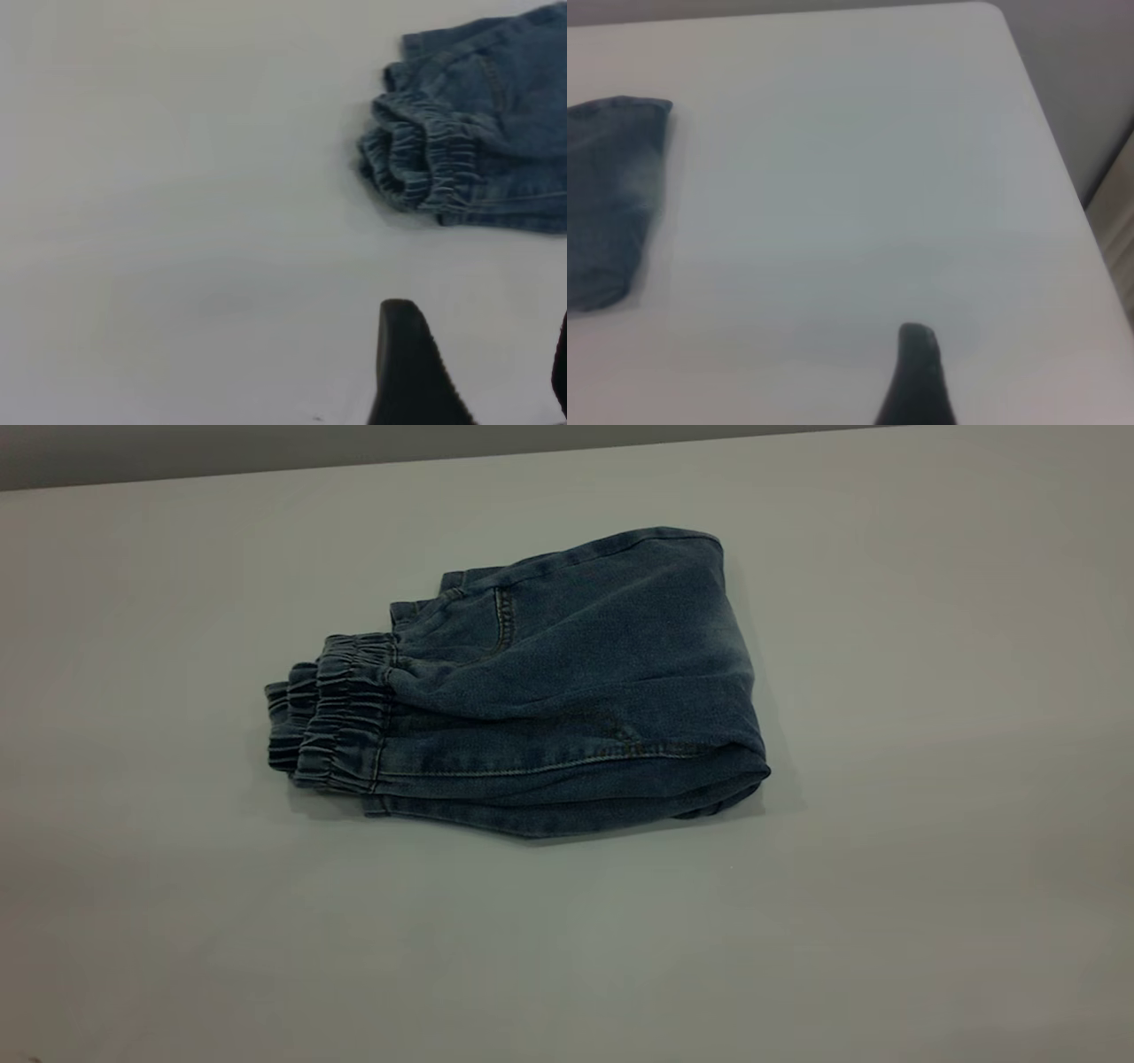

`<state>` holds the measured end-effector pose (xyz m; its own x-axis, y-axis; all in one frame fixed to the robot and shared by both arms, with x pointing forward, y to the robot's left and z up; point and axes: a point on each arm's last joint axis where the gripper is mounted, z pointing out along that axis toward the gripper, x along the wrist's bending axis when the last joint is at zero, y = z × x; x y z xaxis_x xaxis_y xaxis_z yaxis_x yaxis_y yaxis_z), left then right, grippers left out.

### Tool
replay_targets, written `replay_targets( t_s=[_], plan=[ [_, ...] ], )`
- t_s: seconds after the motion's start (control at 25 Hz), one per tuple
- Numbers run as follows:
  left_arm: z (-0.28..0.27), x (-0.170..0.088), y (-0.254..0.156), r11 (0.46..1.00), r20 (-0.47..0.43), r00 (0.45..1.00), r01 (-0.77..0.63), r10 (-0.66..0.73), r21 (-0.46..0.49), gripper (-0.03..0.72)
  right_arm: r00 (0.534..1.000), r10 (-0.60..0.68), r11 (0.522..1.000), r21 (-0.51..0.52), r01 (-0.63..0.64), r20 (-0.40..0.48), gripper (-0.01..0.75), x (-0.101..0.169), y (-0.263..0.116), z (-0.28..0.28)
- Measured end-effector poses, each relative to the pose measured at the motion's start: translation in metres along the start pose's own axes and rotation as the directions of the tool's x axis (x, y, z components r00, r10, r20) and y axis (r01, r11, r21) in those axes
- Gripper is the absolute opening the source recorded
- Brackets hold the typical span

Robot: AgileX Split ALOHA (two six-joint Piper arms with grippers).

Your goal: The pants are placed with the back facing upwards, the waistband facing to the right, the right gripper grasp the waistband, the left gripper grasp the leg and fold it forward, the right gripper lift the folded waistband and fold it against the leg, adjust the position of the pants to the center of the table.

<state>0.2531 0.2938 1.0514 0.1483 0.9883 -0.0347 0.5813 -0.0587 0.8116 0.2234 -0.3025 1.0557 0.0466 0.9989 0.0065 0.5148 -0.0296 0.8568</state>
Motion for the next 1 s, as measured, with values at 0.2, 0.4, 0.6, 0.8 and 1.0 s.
replay_targets(
  t_s=[0.2, 0.4, 0.6, 0.8, 1.0],
  plan=[
    [-0.006, 0.000, -0.004, 0.999, 0.000, 1.000, -0.003, 0.003, -0.045, 0.359, 1.000, -0.001, 1.000, -0.001, 0.001, 0.000, 0.479, 0.000, 0.000, 0.000],
    [-0.015, -0.001, -0.010, 0.993, -0.017, 1.000, 0.002, -0.004, -0.115, 0.359, 1.000, -0.001, 1.000, 0.000, 0.001, -0.001, 0.479, 0.000, 0.000, 0.000],
    [-0.017, -0.002, -0.012, 0.990, -0.064, 0.997, 0.027, -0.037, -0.139, 0.359, 1.000, -0.001, 1.000, 0.000, 0.001, -0.001, 0.479, 0.000, 0.000, 0.000],
    [-0.017, -0.002, -0.012, 0.990, -0.064, 0.997, 0.028, -0.037, -0.139, 0.359, 1.000, -0.001, 1.000, 0.000, 0.001, -0.001, 0.479, 0.000, 0.000, 0.000],
    [-0.017, -0.002, -0.012, 0.990, -0.064, 0.997, 0.026, -0.035, -0.139, 0.359, 1.000, -0.001, 1.000, 0.000, 0.001, -0.001, 0.479, 0.000, 0.000, 0.000]
  ],
)
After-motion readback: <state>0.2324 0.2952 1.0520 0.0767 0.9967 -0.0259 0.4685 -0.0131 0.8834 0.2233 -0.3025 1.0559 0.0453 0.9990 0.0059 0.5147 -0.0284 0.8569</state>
